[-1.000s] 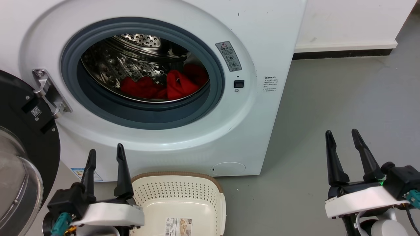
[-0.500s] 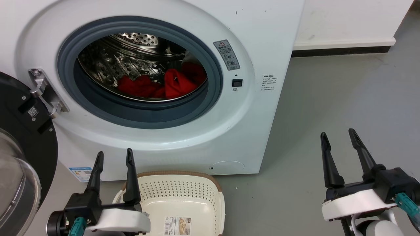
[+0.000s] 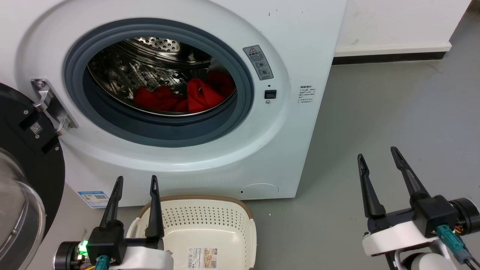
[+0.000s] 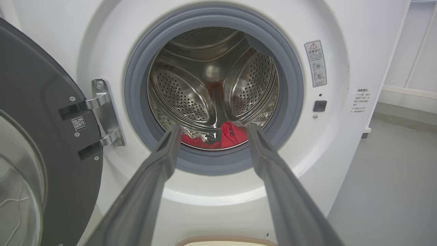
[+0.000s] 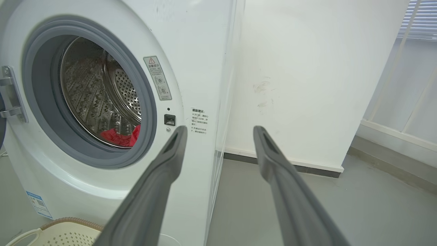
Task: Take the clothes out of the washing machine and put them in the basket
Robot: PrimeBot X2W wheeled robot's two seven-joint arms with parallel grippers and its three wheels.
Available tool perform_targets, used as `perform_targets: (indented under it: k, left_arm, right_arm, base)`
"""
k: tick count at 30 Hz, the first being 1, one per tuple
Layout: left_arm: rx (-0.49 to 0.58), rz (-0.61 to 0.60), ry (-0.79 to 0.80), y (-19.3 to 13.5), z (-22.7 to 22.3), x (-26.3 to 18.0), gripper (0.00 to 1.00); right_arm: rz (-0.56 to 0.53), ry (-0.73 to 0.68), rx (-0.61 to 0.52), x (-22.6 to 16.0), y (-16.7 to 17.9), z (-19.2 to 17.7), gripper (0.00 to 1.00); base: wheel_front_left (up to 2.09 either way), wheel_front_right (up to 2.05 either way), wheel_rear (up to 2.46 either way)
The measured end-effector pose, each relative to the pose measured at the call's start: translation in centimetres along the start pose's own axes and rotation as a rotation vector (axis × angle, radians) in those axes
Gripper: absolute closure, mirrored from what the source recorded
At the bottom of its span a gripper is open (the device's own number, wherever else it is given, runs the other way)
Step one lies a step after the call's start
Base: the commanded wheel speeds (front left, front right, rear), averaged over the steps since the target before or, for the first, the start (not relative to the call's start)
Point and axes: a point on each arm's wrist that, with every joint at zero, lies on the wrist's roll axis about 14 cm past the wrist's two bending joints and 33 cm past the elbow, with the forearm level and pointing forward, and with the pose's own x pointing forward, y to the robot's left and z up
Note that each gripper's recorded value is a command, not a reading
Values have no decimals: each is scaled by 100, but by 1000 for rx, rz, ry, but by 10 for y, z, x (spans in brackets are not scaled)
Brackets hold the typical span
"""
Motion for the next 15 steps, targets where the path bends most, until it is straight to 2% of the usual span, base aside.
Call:
perform_targets:
  k: [6, 12, 15]
  left_arm:
    - [41, -36, 4, -9, -4, -2, 0]
    - [26, -46, -12, -10, -1, -1, 0]
    - [23, -49, -14, -9, 0, -1, 0]
  right_arm:
    - [18, -3, -39, 0, 4, 0, 0]
    - [31, -5, -65, 0, 7, -1, 0]
    - [7, 0, -23, -2, 1, -3, 0]
  base:
    - [0, 0, 0]
    - [0, 0, 0]
    - [0, 0, 0]
